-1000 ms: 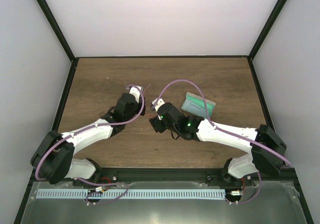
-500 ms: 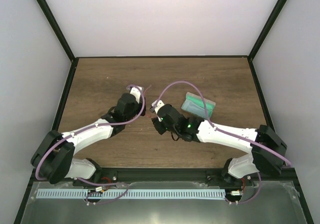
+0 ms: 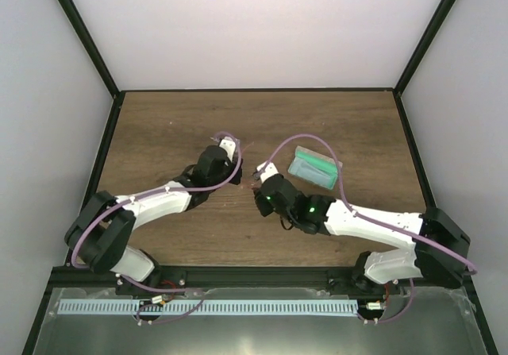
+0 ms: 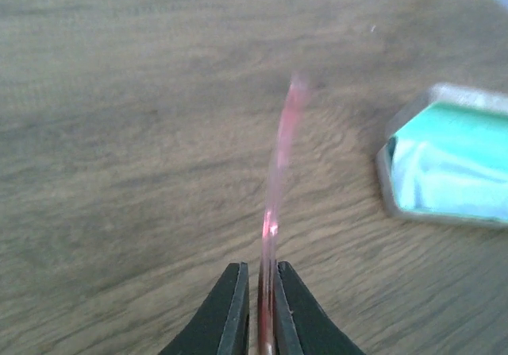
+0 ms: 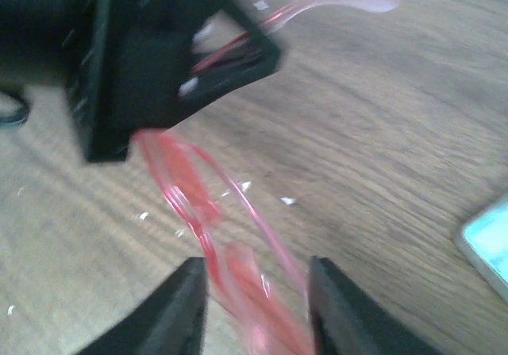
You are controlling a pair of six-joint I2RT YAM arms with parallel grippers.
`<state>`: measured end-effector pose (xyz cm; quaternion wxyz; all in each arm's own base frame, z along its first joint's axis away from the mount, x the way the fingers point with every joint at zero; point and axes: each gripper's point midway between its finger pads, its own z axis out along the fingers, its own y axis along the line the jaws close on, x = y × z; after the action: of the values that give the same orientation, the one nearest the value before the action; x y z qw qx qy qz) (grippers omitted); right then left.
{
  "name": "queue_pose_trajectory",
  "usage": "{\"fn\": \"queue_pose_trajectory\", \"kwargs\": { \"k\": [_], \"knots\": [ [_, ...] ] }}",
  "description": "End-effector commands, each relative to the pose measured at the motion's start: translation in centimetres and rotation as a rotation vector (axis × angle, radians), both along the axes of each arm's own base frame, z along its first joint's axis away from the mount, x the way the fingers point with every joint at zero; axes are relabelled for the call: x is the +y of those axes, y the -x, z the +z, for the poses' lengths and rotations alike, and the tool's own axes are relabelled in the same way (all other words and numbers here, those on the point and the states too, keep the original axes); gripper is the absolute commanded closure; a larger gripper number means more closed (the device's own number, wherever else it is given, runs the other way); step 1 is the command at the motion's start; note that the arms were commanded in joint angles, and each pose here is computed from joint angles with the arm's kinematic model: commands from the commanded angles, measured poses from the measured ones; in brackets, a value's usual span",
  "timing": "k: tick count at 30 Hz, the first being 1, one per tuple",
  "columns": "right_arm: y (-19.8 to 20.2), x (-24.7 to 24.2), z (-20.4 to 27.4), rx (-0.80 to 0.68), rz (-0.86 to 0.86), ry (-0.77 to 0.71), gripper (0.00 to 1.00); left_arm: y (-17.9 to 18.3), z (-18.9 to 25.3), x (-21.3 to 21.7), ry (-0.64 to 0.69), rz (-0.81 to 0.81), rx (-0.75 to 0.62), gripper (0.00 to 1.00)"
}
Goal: Organize the sunglasses
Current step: Place the sunglasses at the center of the board, then adjust the sunglasses at the center of the board.
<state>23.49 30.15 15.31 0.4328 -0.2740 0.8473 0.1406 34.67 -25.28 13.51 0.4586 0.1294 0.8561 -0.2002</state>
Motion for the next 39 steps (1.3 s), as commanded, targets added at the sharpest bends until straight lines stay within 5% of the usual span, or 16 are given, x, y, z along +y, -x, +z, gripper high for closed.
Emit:
{"fn": "queue_pose_trajectory", "kwargs": {
  "k": [1, 6, 12, 15, 18, 20, 26, 32, 39],
  "knots": [
    [-2.7, -3.2, 4.1, -0.089, -0.245, -0.173, 0.54, 0.2, -5.1, 2.9, -0.116, 0.087, 0.116, 0.9],
    [-3.1, -3.5, 3.6, -0.07, -0.251, -0.188, 0.36, 0.8, -6.6, 2.8, -0.123, 0.076, 0.158, 0.89],
    [-3.6, -3.7, 3.1, -0.056, -0.248, -0.2, 0.34, 1.1, -8.2, 2.8, -0.16, 0.069, 0.215, 0.86],
    [-3.9, -3.3, 2.8, -0.05, -0.239, -0.198, 0.33, 0.9, -9.8, 3.0, -0.191, 0.095, 0.27, 0.76],
    [-4.4, -3.1, 2.3, -0.046, -0.236, -0.185, 0.33, 1.0, -10.6, 3.1, -0.173, 0.116, 0.284, 0.46],
    [-4.9, -2.9, 2.0, -0.041, -0.237, -0.186, 0.33, 1.0, -10.3, 3.1, -0.152, 0.124, 0.272, 0.36],
    [-6.8, -2.9, 0.0, 0.008, -0.258, -0.179, 0.54, 0.6, -5.9, 2.6, -0.079, 0.112, 0.186, 0.22],
    [-7.8, -3.8, -4.9, 0.089, -0.309, -0.11, 0.89, 1.8, -2.6, 3.0, 0.031, 0.129, 0.135, 0.2],
    [-6.9, -3.8, -8.6, 0.136, -0.282, -0.08, 0.94, 6.4, -6.5, 5.2, 0.088, 0.178, 0.155, 0.23]
  ]
}}
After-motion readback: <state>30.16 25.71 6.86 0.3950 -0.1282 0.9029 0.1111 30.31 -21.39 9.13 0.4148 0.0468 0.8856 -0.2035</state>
